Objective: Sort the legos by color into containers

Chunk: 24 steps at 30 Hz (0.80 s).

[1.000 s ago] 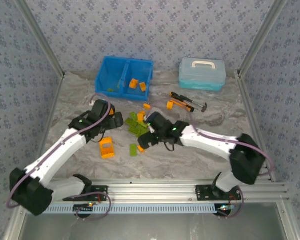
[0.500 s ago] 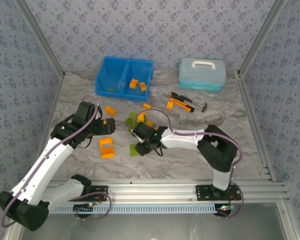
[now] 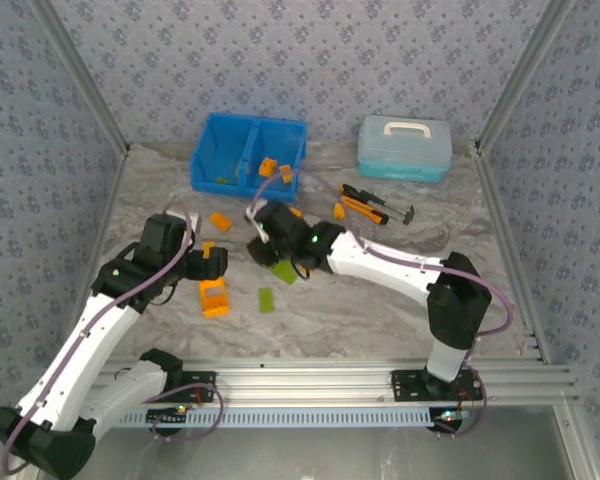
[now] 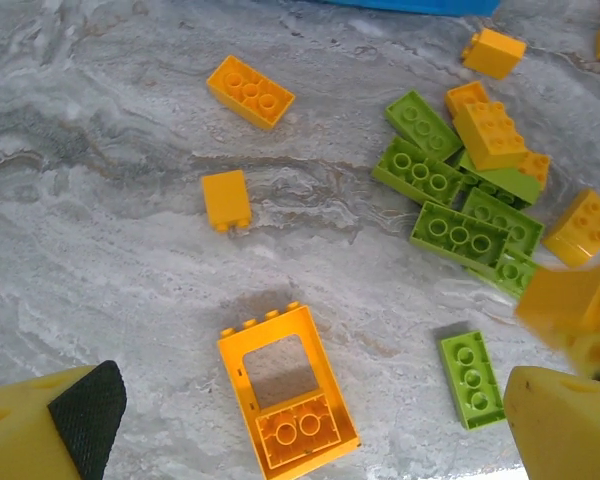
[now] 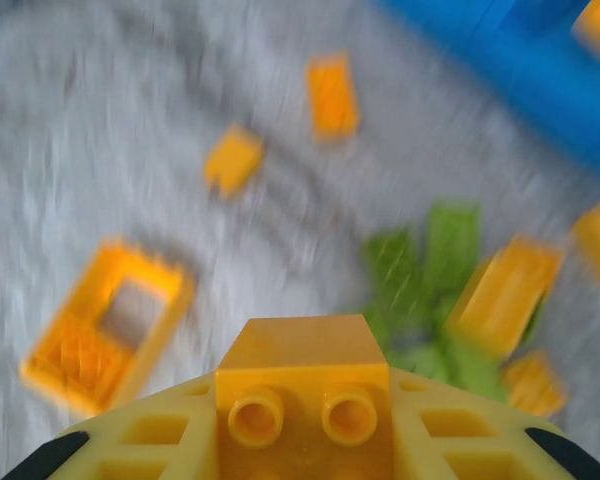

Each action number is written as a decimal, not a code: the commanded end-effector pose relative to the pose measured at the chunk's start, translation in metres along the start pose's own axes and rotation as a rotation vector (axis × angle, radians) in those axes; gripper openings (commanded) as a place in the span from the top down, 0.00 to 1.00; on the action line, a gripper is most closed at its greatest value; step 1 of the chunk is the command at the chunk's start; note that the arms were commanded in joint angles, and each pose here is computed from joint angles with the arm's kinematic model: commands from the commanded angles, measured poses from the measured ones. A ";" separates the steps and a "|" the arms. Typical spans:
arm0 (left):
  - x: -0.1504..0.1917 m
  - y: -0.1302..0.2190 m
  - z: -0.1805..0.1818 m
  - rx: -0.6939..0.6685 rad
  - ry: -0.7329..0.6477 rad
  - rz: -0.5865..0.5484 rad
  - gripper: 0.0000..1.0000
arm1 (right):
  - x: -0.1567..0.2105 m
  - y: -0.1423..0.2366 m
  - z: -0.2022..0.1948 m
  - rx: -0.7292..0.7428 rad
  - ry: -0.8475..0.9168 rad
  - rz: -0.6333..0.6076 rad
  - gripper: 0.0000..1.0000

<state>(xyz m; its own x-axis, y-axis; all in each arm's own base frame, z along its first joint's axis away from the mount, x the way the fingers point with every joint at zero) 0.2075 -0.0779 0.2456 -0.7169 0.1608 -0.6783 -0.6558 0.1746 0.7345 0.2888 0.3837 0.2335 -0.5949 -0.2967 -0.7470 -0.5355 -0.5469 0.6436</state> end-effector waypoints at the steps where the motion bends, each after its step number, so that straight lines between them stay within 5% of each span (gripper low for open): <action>1: -0.005 0.010 0.005 -0.023 -0.035 -0.071 0.01 | -0.039 -0.026 -0.044 0.125 -0.037 -0.065 0.63; 10: -0.004 0.028 0.017 -0.078 -0.009 -0.164 0.01 | -0.102 -0.117 -0.109 0.253 -0.049 -0.059 0.62; 24: -0.001 0.019 0.014 -0.063 -0.030 -0.125 0.01 | -0.081 -0.189 -0.148 0.253 -0.084 -0.043 0.58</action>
<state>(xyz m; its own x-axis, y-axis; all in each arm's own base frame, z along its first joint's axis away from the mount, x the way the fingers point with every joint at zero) 0.1957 -0.0606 0.2622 -0.6274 0.1561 -0.7629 -0.7521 0.1326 0.6456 0.5222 0.3928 0.1342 -0.6322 -0.2124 -0.7451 -0.6815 -0.3051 0.6652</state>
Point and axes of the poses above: each hand's point on the last joint's axis, 136 mm out from that joint toward the fingers, its own y axis back along the fingers, its own z axis along the line the jaws close on, x = y × z, the point moved 4 cm from there along y, back along the fingers, and after that the axes turned 6 degrees about -y, right-handed, at the moved point
